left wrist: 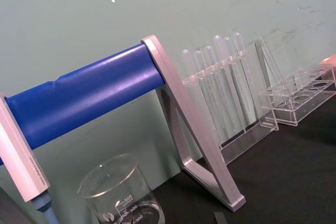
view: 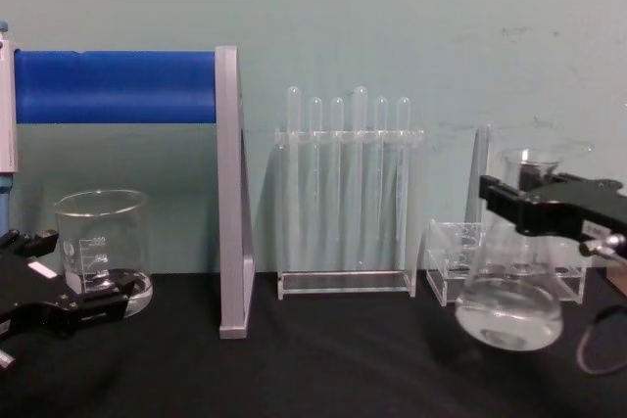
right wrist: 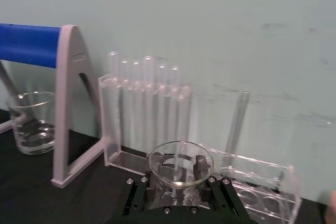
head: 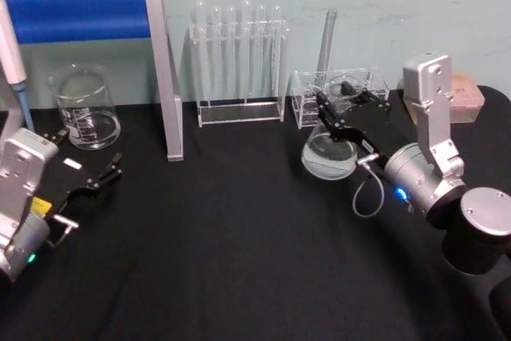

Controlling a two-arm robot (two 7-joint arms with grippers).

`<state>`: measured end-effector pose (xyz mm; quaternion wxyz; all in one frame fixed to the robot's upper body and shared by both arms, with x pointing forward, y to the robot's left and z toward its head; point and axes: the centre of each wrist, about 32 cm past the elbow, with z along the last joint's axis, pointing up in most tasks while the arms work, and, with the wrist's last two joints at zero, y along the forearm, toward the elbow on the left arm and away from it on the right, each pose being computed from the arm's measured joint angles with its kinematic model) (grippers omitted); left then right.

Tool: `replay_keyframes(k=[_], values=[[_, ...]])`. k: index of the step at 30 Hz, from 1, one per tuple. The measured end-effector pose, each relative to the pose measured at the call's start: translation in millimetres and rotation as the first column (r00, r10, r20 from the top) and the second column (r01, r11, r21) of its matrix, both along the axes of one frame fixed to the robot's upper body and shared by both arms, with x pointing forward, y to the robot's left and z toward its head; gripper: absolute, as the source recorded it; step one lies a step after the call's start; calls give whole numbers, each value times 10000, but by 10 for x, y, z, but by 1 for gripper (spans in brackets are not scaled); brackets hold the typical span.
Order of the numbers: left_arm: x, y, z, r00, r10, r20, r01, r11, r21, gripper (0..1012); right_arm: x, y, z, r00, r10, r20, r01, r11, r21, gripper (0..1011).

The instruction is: Grasp the erlenmeyer flask with one hand, shake it three times, then place it back.

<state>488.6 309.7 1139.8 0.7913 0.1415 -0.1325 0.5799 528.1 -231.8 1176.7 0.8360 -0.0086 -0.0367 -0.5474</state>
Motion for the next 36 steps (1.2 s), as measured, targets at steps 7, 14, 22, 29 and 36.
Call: replay_keyframes(k=[7, 14, 22, 29, 36], values=[[0, 0, 0, 10000, 0, 0, 0, 10000, 0, 1001, 4, -28, 0, 9998, -208, -20, 208, 9998, 16, 457], [0, 0, 0, 10000, 0, 0, 0, 10000, -1, 1001, -32, 75, -19, 9992, 380, -105, -380, 9992, -77, 457], [0, 0, 0, 10000, 0, 0, 0, 10000, 0, 1001, -103, 267, -29, 9885, 1495, -213, -1498, 9886, -163, 457], [0, 0, 0, 10000, 0, 0, 0, 10000, 0, 1001, -171, 399, -37, 9720, 2330, -296, -2337, 9720, -241, 457], [0, 0, 0, 10000, 0, 0, 0, 10000, 0, 1001, -264, 543, -43, 9416, 3348, -368, -3360, 9413, -335, 457]])
